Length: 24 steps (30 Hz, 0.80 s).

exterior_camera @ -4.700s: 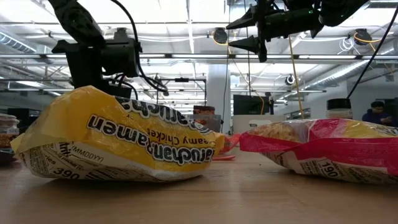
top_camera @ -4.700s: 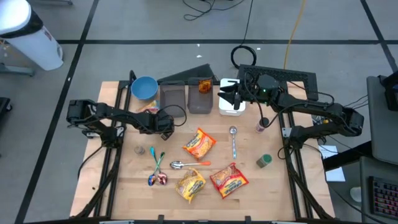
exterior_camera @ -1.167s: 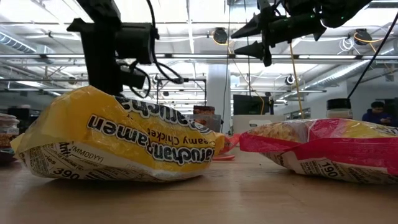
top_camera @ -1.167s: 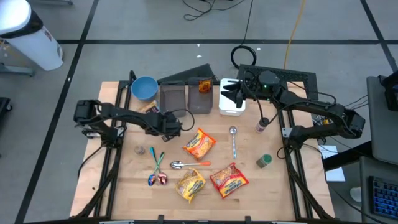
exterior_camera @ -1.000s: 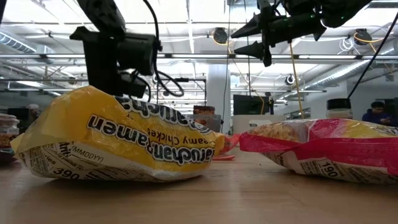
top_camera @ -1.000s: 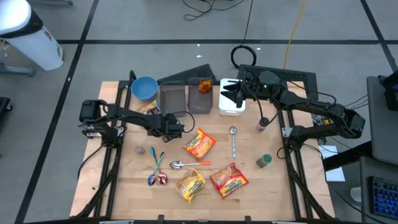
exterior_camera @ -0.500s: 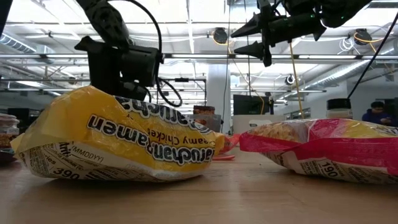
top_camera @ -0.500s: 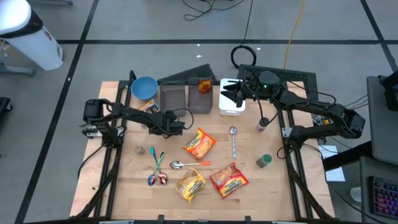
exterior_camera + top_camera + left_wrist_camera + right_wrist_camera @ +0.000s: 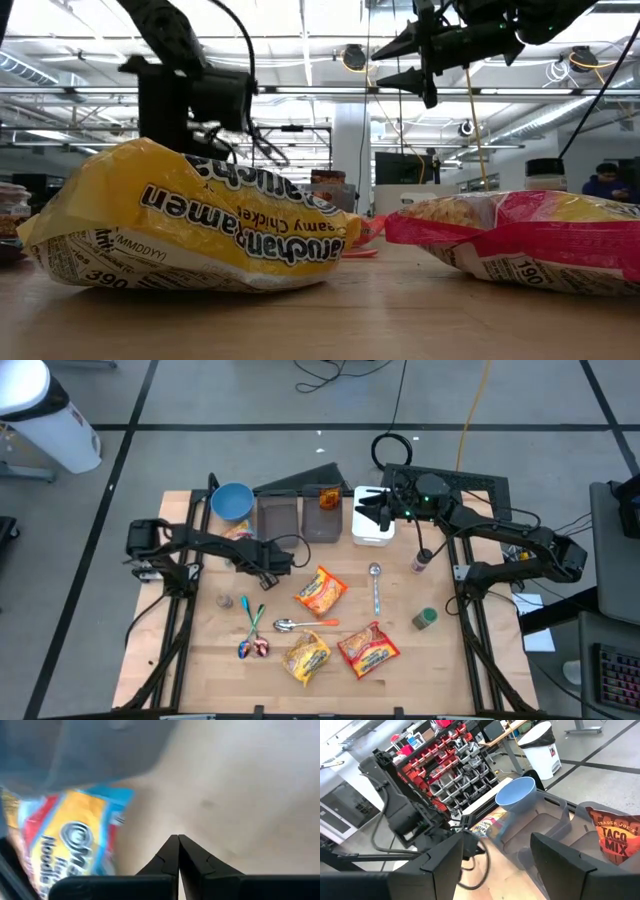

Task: Pick & Place Food Item
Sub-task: Put the blue noodle pack into the left black bin

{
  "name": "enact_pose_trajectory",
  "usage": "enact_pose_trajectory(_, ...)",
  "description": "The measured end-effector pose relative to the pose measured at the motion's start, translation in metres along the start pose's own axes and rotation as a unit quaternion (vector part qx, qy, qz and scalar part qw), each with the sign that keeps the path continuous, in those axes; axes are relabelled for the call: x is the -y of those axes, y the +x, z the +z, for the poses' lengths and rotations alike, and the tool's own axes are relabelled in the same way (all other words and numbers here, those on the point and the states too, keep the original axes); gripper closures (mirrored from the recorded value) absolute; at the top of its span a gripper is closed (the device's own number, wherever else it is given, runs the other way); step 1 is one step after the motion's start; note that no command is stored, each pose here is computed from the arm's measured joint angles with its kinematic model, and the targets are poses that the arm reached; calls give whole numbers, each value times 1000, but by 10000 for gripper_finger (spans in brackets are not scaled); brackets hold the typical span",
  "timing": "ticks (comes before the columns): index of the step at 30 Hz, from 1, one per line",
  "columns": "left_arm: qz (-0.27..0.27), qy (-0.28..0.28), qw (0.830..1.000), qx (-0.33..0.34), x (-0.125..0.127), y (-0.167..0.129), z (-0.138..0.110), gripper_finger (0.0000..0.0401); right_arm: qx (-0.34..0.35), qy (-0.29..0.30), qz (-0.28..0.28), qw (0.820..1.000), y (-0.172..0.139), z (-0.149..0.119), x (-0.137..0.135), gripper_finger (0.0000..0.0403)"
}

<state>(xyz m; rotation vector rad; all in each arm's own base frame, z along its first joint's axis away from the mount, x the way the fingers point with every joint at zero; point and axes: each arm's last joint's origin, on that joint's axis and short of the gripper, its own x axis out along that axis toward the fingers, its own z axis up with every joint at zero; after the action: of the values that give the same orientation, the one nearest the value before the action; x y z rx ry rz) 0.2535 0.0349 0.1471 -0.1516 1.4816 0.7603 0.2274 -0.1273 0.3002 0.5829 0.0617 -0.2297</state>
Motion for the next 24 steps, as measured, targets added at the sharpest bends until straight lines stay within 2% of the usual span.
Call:
enact_pose_trajectory(5, -46, 17, 998, 40, -3, -44, -12, 397, 1, 4, 0, 1000, 0, 0, 0, 177)
enact_pose_trajectory(9, -12, 4, 998, 61, -20, -79, -32, 397, 5, 3, 3, 1000, 0, 1, -1, 177)
enact_pose_trajectory(12, 3, -18, 997, 77, -38, -95, -41, 397, 7, 2, 4, 1000, 0, 1, -1, 177)
enact_pose_trajectory(14, -6, -64, 995, 77, -50, -95, -43, 391, 7, 2, 4, 1000, 0, 1, -1, 177)
enact_pose_trajectory(17, -33, -142, 989, 36, -68, -85, -42, 383, 7, 6, 4, 1000, 0, 1, -1, 177)
enact_pose_trajectory(21, -54, -212, 976, -18, -88, -64, -38, 392, 9, 13, 6, 1000, 0, 2, -1, 177)
enact_pose_trajectory(24, -75, -263, 962, -20, -100, -47, -32, 397, 10, 14, 6, 1000, 0, 2, -1, 177)
